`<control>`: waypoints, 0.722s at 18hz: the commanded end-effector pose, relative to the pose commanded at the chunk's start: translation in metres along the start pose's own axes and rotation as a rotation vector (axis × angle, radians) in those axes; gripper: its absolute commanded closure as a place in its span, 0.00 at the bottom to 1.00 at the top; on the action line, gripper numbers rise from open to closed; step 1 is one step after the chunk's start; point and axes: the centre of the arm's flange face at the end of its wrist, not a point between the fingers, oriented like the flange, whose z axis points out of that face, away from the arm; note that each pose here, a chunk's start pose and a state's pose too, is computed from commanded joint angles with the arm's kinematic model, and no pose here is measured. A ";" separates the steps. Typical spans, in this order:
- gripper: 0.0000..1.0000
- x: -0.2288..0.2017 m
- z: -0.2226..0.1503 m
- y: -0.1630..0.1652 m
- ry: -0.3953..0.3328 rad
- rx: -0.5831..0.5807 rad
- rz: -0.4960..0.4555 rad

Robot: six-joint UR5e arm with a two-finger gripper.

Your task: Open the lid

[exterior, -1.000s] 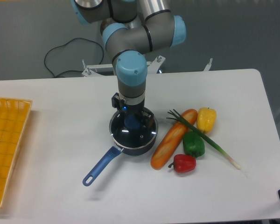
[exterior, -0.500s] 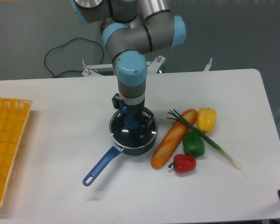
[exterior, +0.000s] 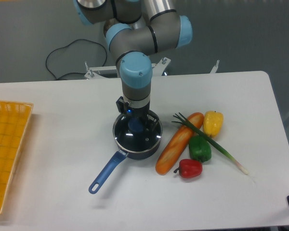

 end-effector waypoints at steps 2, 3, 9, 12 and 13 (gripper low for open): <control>0.51 -0.002 -0.002 0.000 -0.001 0.001 -0.001; 0.51 -0.002 -0.004 -0.001 -0.003 0.002 -0.001; 0.52 -0.006 -0.011 0.000 -0.012 0.007 -0.006; 0.52 -0.013 -0.026 -0.002 0.006 -0.006 -0.011; 0.52 -0.015 -0.032 -0.003 0.009 -0.008 -0.013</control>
